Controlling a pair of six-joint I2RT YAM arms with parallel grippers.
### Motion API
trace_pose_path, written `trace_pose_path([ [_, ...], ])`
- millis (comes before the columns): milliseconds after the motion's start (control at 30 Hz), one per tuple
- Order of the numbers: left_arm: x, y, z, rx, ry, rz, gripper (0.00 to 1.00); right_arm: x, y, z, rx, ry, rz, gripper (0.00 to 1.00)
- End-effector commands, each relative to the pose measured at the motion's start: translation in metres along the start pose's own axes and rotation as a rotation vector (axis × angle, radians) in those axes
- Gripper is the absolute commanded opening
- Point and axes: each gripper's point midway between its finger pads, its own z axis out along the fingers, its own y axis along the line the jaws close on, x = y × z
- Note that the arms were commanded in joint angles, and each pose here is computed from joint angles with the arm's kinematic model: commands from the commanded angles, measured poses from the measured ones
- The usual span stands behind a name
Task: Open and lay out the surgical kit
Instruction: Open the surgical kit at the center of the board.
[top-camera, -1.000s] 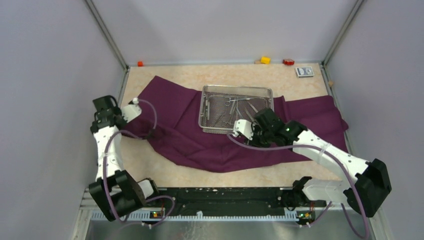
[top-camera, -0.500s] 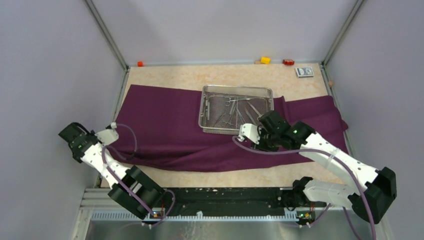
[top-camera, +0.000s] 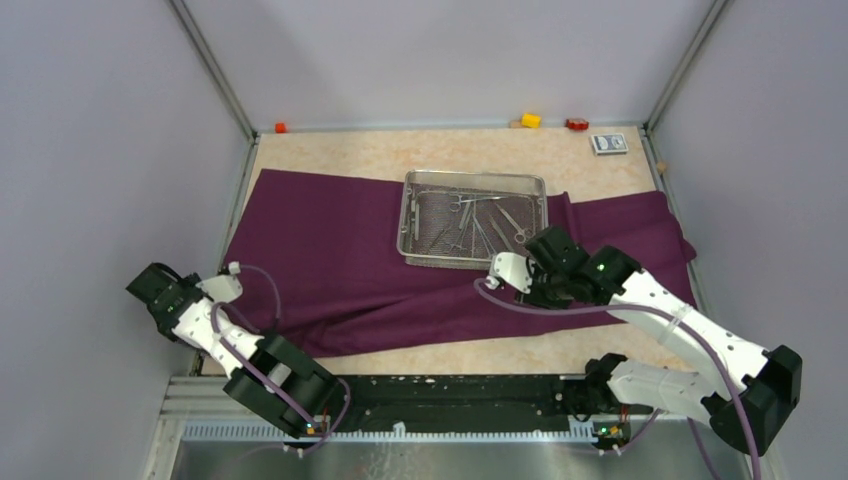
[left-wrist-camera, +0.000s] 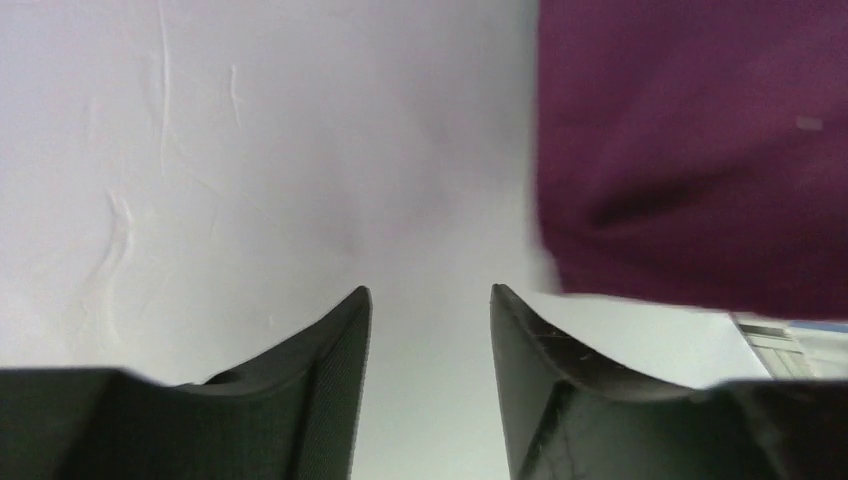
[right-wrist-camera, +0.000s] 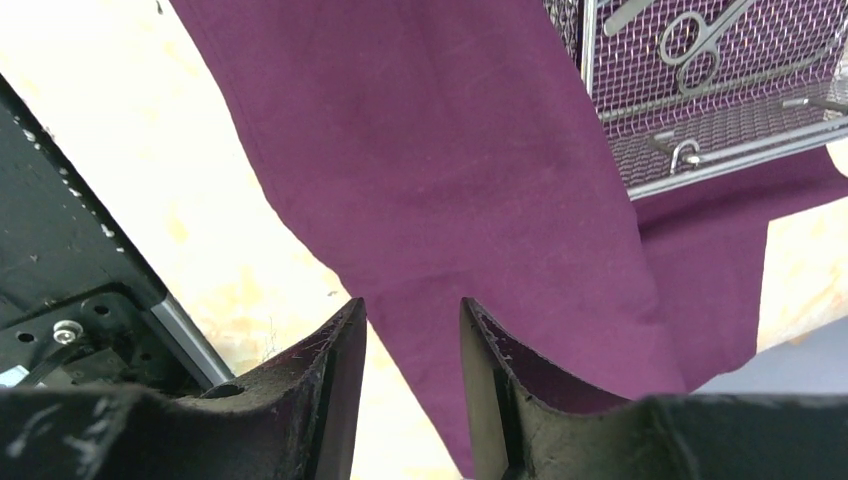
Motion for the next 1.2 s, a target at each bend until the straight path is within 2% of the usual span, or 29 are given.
trace_pose_path([
  [0,0.002,0.031,-0.006,-0.138,-0.009,0.017,0.64,0.016,-0.004,-0.005,0.044,0.061,0.019,0.40],
  [100,-0.012,0.050,-0.017,-0.181,-0.112,-0.040,0.87,0.027,-0.009,-0.002,0.068,0.086,0.050,0.41],
  [167,-0.033,0.064,-0.029,-0.187,-0.256,-0.123,0.98,0.032,-0.019,-0.001,0.076,0.075,0.109,0.42],
  [267,-0.074,0.071,-0.046,-0.127,-0.489,-0.238,0.99,0.047,-0.036,0.003,0.067,0.052,0.223,0.44],
  [333,-0.105,0.072,-0.054,-0.082,-0.604,-0.312,0.99,0.061,-0.044,0.010,0.063,0.056,0.298,0.44],
  [500,-0.188,0.059,-0.057,0.002,-0.744,-0.395,0.99,0.108,-0.058,0.033,0.050,0.116,0.467,0.43],
  [633,-0.232,0.057,-0.058,0.042,-0.843,-0.485,0.99,0.150,-0.064,0.045,0.022,0.151,0.599,0.41],
  [867,-0.275,0.048,-0.055,0.216,-0.971,-0.537,0.99,0.188,-0.064,0.071,-0.010,0.158,0.693,0.37],
  [1167,-0.290,0.036,-0.042,0.255,-0.976,-0.522,0.99,0.208,-0.039,0.097,-0.090,0.219,0.692,0.32],
])
